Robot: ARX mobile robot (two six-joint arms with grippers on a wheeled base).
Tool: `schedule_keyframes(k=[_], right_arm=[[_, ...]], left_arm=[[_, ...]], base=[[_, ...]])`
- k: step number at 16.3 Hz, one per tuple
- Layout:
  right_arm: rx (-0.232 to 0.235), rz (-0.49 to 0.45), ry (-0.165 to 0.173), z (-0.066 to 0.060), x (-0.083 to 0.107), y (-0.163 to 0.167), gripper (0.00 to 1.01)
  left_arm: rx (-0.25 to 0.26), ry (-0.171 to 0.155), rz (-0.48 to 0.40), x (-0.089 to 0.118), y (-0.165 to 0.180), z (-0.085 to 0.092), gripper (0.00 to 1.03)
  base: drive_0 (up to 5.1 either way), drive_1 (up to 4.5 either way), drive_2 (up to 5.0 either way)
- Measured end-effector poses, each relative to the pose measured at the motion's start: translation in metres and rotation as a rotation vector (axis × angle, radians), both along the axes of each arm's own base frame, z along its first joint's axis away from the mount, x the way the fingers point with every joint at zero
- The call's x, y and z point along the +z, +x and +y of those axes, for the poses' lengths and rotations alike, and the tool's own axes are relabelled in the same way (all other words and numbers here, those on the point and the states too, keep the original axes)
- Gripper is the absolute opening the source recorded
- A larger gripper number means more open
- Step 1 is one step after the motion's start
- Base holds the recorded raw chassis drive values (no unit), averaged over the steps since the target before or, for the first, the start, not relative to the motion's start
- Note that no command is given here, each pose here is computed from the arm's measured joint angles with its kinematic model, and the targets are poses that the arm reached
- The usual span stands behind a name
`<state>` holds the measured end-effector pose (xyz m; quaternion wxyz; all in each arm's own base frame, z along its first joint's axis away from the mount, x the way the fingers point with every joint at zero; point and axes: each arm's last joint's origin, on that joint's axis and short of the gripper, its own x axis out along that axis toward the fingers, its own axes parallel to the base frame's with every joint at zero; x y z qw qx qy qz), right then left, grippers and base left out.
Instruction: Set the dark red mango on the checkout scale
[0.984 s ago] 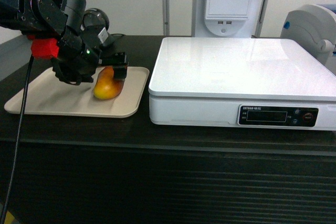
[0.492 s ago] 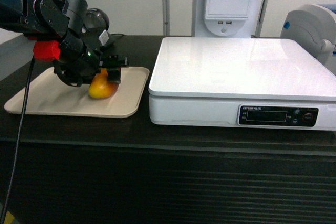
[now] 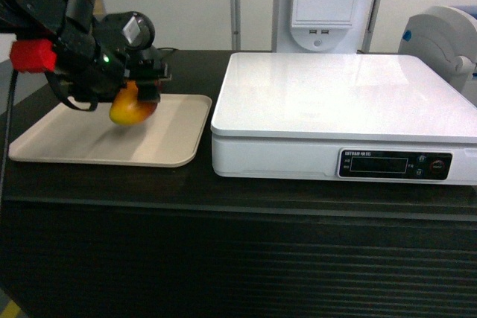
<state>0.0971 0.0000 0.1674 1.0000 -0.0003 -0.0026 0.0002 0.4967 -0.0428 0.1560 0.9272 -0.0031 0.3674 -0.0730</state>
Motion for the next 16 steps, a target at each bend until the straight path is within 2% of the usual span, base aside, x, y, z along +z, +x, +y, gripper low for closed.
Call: schedule_keyframes(k=[1,2,3,7,12,16], right_arm=[[0.0,0.0,0.0,0.0,0.0,0.0,0.98],[0.0,0.0,0.0,0.0,0.0,0.0,0.98],[0.0,0.0,0.0,0.0,0.0,0.0,0.98],[0.0,0.0,0.0,0.0,0.0,0.0,0.98],[0.0,0.0,0.0,0.0,0.0,0.0,0.98],[0.0,0.0,0.0,0.0,0.0,0.0,0.98]], left_arm=[[-0.02,0.004,-0.109,0.04,-0.025,0.0,0.61],[-0.029,0.004,-0.135,0.05,-0.036,-0.002,0.61],[-0.042,0.009,-0.156,0.056,-0.046,-0.004,0.61],[-0.098,-0.009,-0.272,0.085,-0.098,-0.02,0.61],[-0.123,-0.022,-0.33,0.1,-0.12,-0.024,0.61],[-0.179,-0.047,-0.364,0.112,-0.149,-0.029,0.61]], base=[[0.0,0.0,0.0],[0.0,0.0,0.0],[0.0,0.0,0.0],[0.0,0.0,0.0],[0.0,0.0,0.0],[0.0,0.0,0.0]])
